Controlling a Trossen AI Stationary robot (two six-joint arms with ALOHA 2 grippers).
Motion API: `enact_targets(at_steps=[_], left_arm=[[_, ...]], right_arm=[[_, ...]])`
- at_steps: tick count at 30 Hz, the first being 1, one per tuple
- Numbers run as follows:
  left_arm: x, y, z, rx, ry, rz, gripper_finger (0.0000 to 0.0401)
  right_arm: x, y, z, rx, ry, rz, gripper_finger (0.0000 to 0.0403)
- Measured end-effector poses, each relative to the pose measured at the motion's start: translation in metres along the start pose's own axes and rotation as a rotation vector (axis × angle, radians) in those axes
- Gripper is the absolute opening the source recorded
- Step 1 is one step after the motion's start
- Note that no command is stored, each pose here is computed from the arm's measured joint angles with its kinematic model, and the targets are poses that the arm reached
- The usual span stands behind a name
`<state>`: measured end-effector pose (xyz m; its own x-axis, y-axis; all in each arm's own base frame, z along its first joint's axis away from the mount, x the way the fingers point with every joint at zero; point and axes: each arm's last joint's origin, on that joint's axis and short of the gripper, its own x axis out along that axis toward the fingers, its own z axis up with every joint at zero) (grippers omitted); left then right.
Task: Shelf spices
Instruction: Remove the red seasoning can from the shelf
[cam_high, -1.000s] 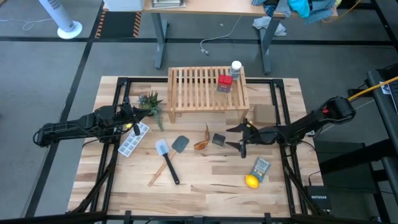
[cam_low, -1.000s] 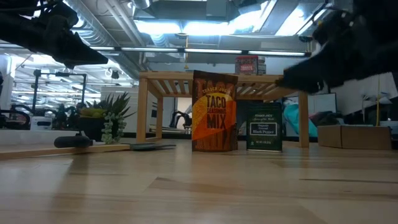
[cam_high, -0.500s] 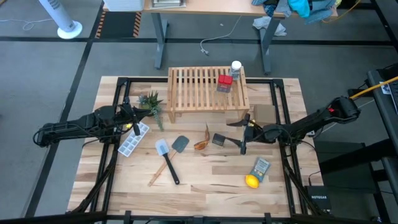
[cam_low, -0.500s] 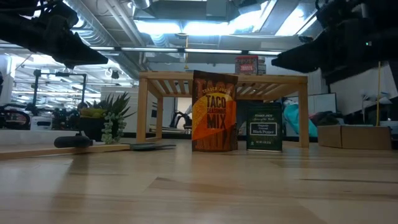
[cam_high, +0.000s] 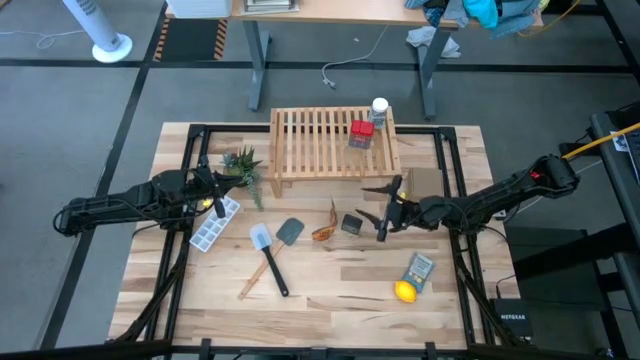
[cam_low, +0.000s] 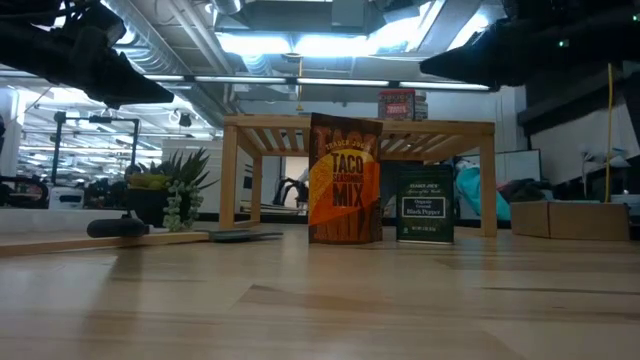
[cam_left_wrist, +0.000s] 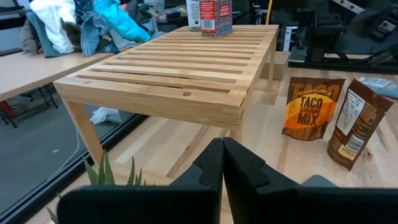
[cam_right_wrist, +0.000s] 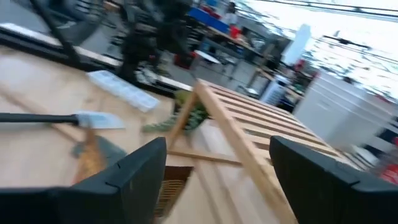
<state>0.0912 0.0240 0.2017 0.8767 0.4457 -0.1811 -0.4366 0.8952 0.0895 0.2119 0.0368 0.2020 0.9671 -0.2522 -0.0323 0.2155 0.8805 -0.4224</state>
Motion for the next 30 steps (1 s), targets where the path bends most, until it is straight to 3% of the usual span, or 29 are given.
enact_targets(at_steps=[2, 4, 6, 10, 14, 23, 30], left_arm=[[0.000, 0.000, 0.000, 0.017, 0.001, 0.000, 0.0004], [0.000, 0.000, 0.000, 0.045, 0.000, 0.000, 0.0004], [0.000, 0.000, 0.000, 0.063, 0.000, 0.000, 0.0004], [0.000, 0.000, 0.000, 0.075, 0.000, 0.000, 0.0004], [0.000, 0.000, 0.000, 0.075, 0.000, 0.000, 0.0004], [0.000, 0.000, 0.000, 0.087, 0.000, 0.000, 0.0004], [0.000, 0.000, 0.000, 0.102, 0.001, -0.001, 0.0004]], right_arm=[[0.000, 0.000, 0.002, 0.024, -0.026, 0.018, 0.0292], [0.000, -0.003, 0.006, 0.085, -0.049, -0.039, 0.0292], [-0.001, -0.009, 0.008, 0.111, -0.041, -0.170, 0.0292], [-0.004, -0.023, 0.012, 0.026, 0.049, -0.483, 0.0292], [-0.001, -0.041, 0.010, 0.034, 0.065, -0.615, 0.0292], [0.014, -0.095, -0.023, 0.170, 0.058, -0.656, 0.0292], [0.016, -0.129, -0.046, 0.376, -0.018, -0.418, 0.0292]])
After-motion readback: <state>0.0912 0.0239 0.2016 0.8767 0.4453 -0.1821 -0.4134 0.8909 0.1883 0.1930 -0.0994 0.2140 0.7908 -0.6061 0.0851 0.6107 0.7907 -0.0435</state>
